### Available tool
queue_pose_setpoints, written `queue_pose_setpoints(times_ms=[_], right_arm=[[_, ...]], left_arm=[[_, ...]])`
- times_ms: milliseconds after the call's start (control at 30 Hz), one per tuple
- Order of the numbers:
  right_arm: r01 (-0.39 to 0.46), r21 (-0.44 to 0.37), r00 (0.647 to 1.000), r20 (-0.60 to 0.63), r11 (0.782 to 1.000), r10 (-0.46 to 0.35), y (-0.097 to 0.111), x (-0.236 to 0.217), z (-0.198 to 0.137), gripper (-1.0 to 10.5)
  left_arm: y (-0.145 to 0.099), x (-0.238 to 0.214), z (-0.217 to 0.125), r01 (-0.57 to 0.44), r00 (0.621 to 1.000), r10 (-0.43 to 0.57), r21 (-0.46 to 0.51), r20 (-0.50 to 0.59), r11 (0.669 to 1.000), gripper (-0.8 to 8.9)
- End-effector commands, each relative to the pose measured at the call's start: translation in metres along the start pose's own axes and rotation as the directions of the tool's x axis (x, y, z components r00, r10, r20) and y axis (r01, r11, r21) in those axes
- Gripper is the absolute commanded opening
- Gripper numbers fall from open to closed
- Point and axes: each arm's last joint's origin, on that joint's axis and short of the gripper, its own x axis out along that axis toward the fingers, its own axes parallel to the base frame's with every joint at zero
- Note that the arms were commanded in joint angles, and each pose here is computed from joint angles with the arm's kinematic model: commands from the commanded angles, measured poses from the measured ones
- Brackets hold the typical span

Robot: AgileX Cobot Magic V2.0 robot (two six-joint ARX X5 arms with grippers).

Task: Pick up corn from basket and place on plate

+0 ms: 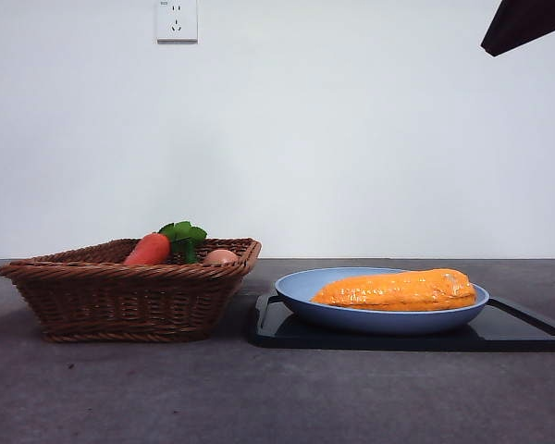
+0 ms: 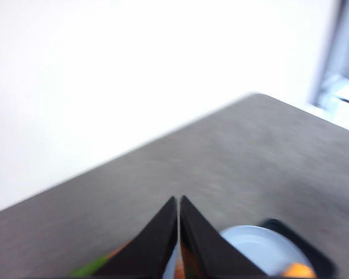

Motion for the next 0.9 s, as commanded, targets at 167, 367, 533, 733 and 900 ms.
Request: queue_pose_setpoints(times_ms=[167,367,533,733,900], right_arm=[[-0.004,-0.044,0.999,0.052,0.999,0.006,0.002,-0.002,0.009,0.0],[-0.003,-0.064,0.996,0.087,0.998,0.008,0.002,-0.002,0.013,0.0],[-0.002,-0.074,0.995,0.103,0.997,0.010,0.002,-0.002,0.014,0.0],[-0.001,-0.090,0.991,0.131,0.996,0.012,0.003,-0.002,0.017,0.0],[-0.001,-0.091,0.991,0.132,0.996,0.013,0.003,-0.003,0.018,0.0]], left_arm=[[0.010,-0.056,-0.048,-0.218,0.974,0.218,-0.002,0.066,0.976,0.08],[0.003,-0.077,-0.119,-0.351,0.921,0.344,0.007,0.181,0.936,0.08],[-0.005,-0.079,-0.176,-0.378,0.900,0.376,-0.034,0.220,0.925,0.08],[-0.013,-0.074,-0.237,-0.375,0.897,0.384,-0.083,0.217,0.923,0.08],[-0.016,-0.067,-0.278,-0.387,0.899,0.400,-0.106,0.176,0.916,0.08]])
